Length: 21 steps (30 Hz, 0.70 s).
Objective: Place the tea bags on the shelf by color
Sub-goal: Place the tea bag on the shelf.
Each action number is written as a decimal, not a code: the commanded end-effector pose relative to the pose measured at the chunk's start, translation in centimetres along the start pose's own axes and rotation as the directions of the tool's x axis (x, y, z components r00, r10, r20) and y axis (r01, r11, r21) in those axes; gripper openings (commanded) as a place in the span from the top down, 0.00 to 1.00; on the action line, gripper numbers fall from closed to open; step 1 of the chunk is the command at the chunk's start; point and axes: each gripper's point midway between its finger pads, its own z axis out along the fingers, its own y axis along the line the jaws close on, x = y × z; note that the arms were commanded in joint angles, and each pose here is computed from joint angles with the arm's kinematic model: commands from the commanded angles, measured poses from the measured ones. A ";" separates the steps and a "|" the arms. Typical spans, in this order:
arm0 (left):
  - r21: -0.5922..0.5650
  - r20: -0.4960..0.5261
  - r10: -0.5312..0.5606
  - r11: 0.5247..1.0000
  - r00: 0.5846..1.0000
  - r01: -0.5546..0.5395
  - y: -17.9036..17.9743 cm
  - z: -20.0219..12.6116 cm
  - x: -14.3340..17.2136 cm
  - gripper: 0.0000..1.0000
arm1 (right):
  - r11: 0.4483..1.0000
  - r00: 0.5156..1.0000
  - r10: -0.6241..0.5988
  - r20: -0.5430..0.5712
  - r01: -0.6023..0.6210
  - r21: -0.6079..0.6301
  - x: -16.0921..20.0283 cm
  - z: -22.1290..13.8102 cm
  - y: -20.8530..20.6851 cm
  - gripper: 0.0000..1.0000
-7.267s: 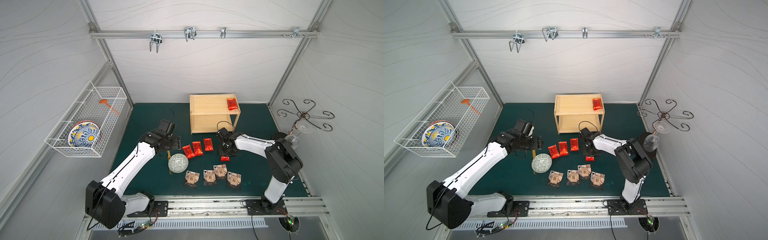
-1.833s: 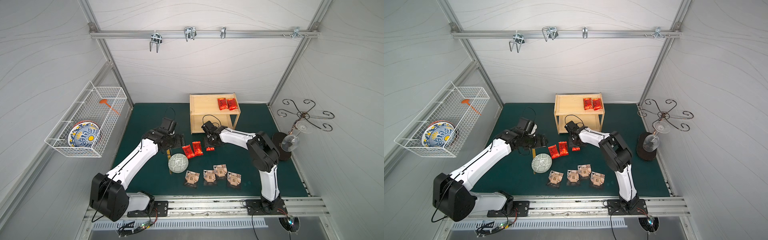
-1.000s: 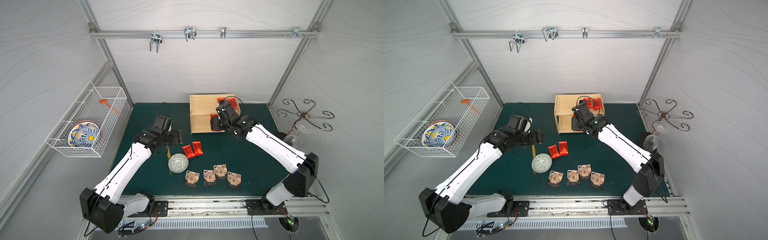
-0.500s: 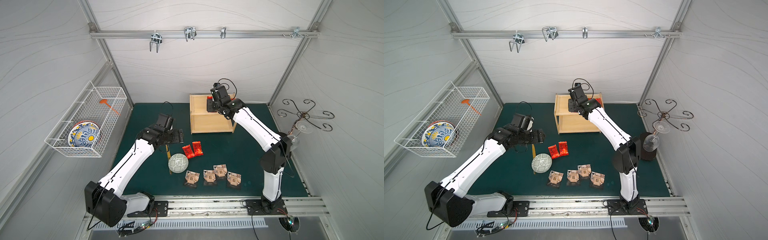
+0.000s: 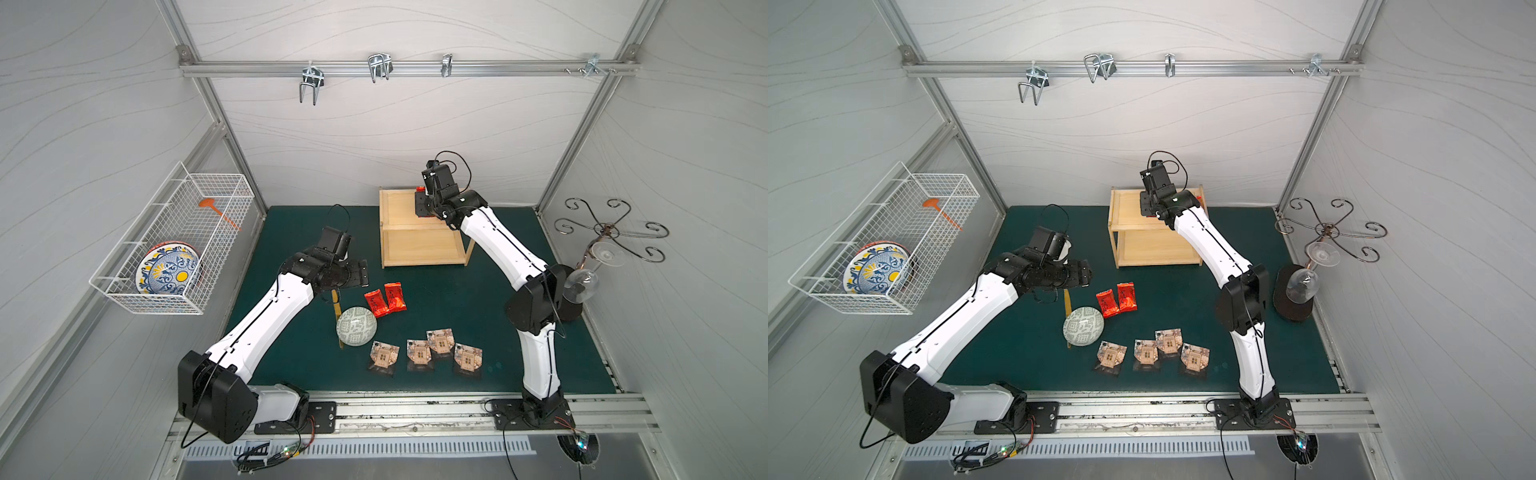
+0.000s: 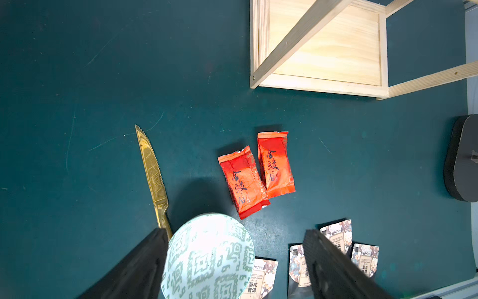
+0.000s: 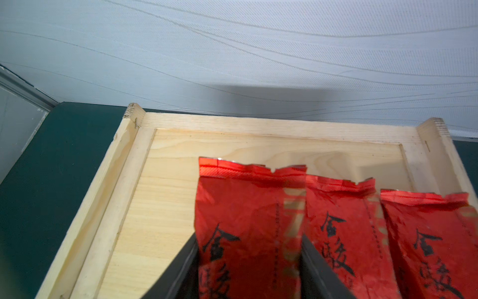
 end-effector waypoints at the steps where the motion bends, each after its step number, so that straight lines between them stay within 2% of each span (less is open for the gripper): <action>1: 0.026 0.060 0.013 1.000 0.998 -0.015 -0.9 -0.6 -2.0 0.13 | 0.999 0.999 -0.028 -0.020 0.029 0.025 0.6 1.2 -0.2 0.44; 21: 0.016 0.054 0.007 1.000 0.999 -0.008 -0.4 -0.2 -1.8 0.13 | 0.994 0.999 -0.043 -0.013 0.045 0.103 0.8 1.8 -1.8 0.41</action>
